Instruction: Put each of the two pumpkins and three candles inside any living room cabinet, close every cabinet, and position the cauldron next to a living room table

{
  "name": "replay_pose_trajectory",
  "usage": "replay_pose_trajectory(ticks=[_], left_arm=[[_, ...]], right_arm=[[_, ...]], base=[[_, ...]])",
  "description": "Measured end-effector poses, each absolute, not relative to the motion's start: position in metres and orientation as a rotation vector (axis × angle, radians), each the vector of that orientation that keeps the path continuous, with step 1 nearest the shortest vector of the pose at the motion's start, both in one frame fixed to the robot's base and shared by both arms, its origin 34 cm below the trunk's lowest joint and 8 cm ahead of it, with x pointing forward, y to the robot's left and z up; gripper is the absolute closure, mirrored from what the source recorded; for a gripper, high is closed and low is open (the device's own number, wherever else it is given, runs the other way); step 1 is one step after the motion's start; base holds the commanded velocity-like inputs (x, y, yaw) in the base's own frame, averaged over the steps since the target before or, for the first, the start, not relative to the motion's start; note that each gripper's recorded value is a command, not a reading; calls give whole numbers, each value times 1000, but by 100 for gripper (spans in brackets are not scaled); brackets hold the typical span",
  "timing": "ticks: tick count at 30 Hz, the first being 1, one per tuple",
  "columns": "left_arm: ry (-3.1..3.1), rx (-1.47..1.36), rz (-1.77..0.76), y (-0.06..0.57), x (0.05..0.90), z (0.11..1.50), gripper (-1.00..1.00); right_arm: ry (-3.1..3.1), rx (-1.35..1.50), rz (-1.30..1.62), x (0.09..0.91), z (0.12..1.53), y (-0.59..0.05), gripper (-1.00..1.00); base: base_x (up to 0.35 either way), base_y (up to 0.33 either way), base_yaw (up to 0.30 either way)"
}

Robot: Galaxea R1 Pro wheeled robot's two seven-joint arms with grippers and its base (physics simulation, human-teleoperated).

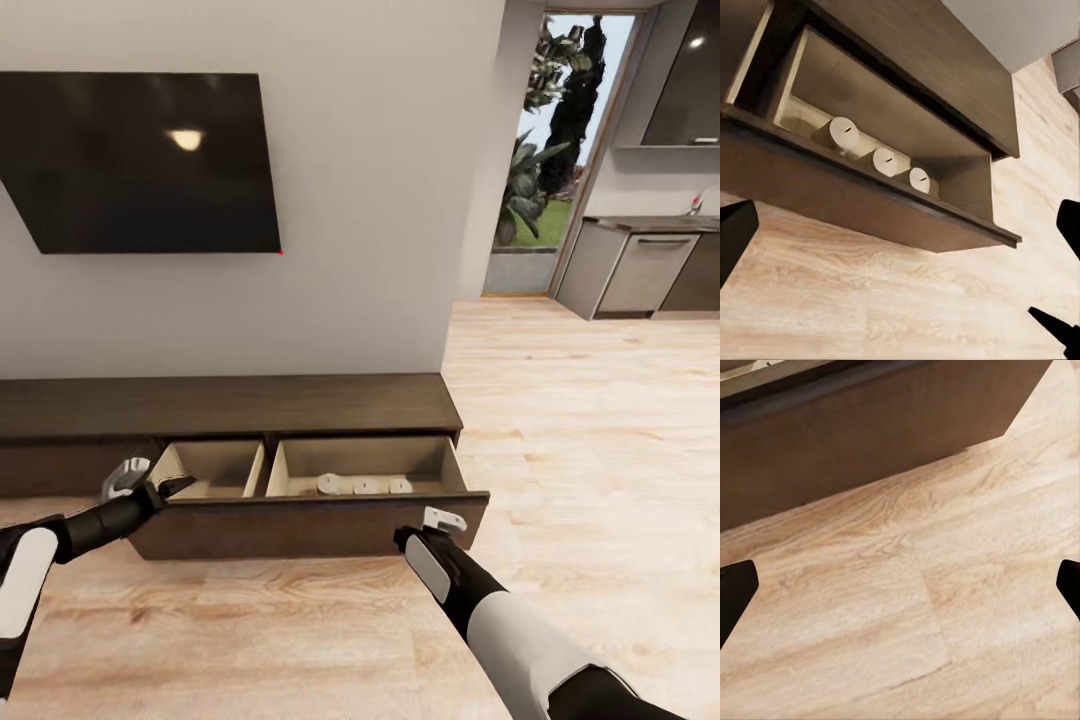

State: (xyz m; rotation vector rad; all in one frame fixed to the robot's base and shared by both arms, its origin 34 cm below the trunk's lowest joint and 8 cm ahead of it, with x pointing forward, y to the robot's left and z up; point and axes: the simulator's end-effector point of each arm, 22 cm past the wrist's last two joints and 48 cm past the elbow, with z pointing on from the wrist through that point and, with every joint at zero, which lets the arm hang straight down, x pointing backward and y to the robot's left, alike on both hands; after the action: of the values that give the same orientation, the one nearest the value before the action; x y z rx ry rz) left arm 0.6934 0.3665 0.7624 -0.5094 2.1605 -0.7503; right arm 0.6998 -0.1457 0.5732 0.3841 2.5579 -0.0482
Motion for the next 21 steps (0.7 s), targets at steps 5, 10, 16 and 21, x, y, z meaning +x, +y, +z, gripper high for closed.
replay_pose_trajectory(ticks=[5,10,16,21], left_arm=[[2199,-428,-653,338,701,714,-100],[2255,-337,-497,309,702,676,-100],[2313,-343,-411,278,693,621,-100],[2338,-243,-344,259,688,597,-100]], right_arm=[[2552,381,-49,701,565,-146,-100],[2552,374,-51,700,556,-145,-100],[2551,337,-59,698,545,-142,-100],[2552,329,-65,696,535,-143,-100]], base=[[0,0,0],[0,0,0],[0,0,0],[0,0,0]])
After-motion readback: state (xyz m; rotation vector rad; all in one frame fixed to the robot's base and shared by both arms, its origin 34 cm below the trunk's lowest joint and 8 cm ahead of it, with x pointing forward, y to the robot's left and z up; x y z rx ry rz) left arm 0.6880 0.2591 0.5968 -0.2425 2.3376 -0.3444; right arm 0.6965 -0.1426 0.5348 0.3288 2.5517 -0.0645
